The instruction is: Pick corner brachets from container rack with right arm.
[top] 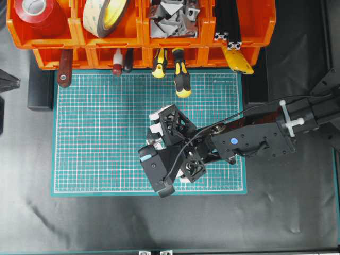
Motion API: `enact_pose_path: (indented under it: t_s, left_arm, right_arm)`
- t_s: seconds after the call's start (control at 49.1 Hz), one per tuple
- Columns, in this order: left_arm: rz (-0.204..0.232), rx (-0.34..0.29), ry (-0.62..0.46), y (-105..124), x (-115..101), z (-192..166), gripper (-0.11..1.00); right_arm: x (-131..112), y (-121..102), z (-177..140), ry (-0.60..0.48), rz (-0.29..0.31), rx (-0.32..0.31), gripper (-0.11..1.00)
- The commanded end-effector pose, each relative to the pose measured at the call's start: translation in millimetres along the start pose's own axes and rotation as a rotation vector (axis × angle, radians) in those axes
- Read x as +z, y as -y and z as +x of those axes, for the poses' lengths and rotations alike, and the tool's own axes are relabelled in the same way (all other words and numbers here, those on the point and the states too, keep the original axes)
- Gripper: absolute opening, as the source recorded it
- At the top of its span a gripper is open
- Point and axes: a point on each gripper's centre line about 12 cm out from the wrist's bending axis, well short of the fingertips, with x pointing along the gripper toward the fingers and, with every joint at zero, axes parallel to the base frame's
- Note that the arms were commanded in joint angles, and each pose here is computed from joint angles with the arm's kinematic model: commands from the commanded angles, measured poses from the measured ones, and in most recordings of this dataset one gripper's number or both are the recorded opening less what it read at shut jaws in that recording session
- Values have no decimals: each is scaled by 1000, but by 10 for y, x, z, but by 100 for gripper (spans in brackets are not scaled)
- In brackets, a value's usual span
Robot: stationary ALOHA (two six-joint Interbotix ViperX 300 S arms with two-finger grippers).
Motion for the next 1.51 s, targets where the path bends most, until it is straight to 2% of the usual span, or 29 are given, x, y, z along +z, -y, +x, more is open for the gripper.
enact_pose_path:
  t_s: [0.0, 0.041, 0.143, 0.183, 0.346, 0.468, 0.713, 0.957, 1.12, 1.364, 1.486]
  left_arm:
    - [0, -2, 23, 9, 100, -2, 0]
    - [-3, -3, 24, 9, 106, -4, 0]
    - [-5, -3, 26, 10, 112, -5, 0]
    - [-5, -3, 28, 10, 114, -9, 0]
    - [-3, -3, 28, 10, 114, -9, 0]
    - [-5, -3, 28, 10, 114, -9, 0]
    - [-3, -1, 9, 8, 98, -14, 0]
    - [-2, 0, 8, 7, 93, -24, 0]
    - [12, -4, 11, 11, 75, -63, 0]
    - [25, -3, -31, 9, 10, -164, 1]
    - [25, -1, -40, 6, -2, -194, 0]
  right_arm:
    - [127, 78, -88, 46, 19, -13, 56]
    - [131, 78, -88, 49, 19, -13, 59]
    - [134, 70, -93, 52, 21, -11, 81]
    - [140, 70, -99, 57, 28, -9, 84]
    - [171, 84, -141, 76, 97, -3, 82]
    - [175, 106, -308, 93, 141, -10, 82]
    - [94, 108, -1097, 221, 218, -22, 82]
    - [-182, 110, -1736, 351, 263, -32, 81]
    - [-426, 107, -1950, 392, 316, -37, 81]
    - [-627, 150, -2282, 487, 425, -40, 81]
    - [-709, 180, -2457, 550, 445, -50, 81]
